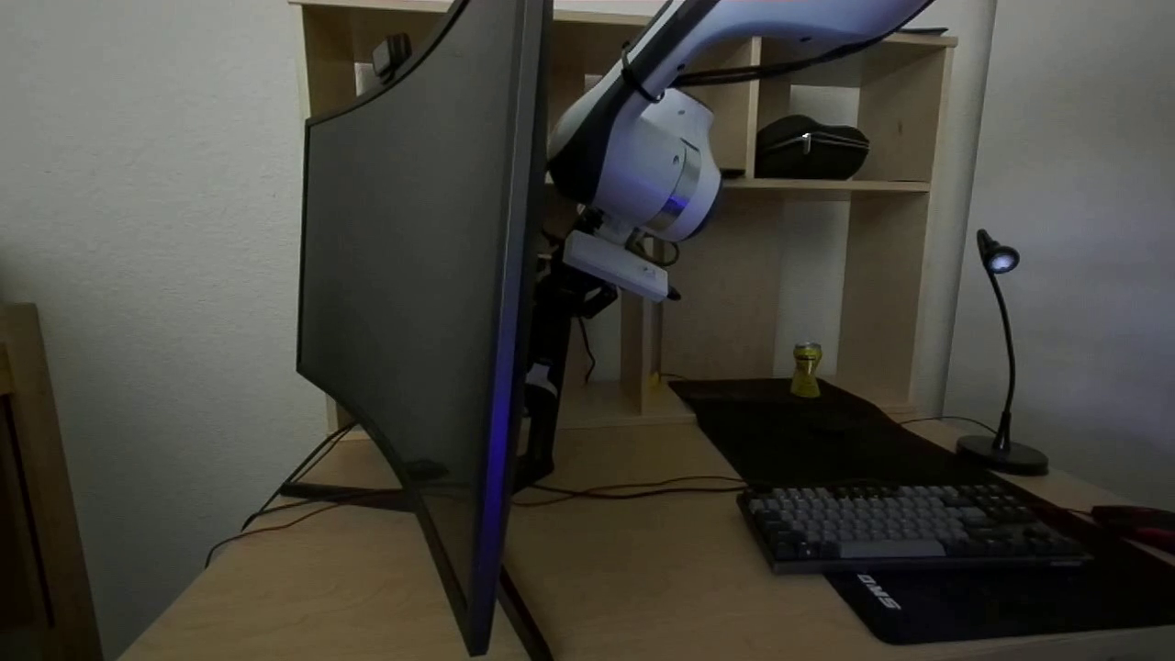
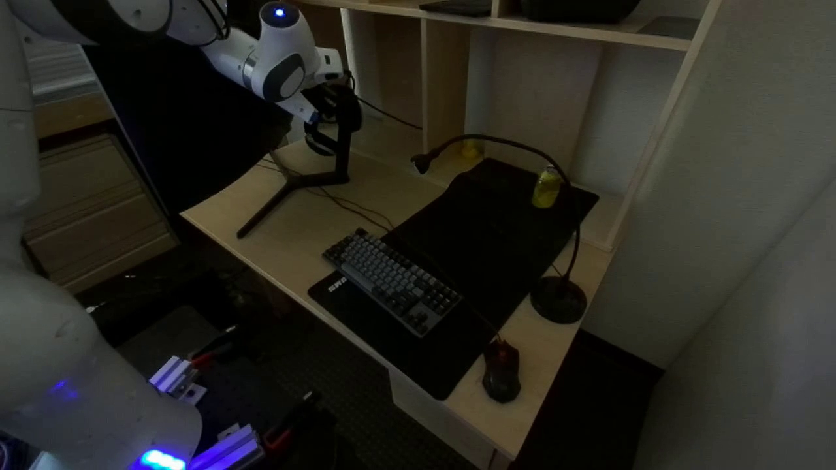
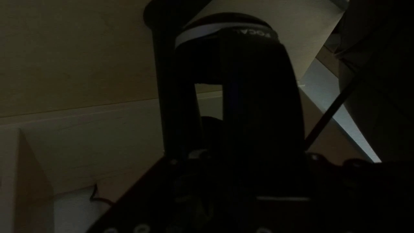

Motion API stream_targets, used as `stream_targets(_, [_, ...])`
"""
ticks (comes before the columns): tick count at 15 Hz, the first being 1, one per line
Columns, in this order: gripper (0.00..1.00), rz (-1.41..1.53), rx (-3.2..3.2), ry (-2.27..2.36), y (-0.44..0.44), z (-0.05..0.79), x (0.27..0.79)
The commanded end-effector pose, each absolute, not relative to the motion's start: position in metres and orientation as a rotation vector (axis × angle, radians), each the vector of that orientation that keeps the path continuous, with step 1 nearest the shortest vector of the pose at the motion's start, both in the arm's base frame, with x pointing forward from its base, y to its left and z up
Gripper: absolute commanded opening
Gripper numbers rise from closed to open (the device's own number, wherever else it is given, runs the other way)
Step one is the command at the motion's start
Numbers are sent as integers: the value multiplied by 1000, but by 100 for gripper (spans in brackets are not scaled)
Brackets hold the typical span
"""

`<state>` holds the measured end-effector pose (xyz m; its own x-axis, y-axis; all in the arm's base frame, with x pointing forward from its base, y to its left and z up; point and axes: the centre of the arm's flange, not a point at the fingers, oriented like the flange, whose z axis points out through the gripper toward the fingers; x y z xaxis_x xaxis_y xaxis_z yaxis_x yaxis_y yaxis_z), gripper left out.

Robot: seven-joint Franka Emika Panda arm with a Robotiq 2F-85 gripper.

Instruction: Remove the headphones from the back of the monitor, put them on the table, and then hang them back on the back of the monitor

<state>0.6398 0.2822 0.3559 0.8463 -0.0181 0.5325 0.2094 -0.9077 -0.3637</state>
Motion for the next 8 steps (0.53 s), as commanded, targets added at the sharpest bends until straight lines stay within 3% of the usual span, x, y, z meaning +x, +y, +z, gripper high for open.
stream_targets(1, [20, -741, -2618, -130, 270, 391, 634])
stream_targets(8, [20, -565, -2645, -153, 225, 504, 625])
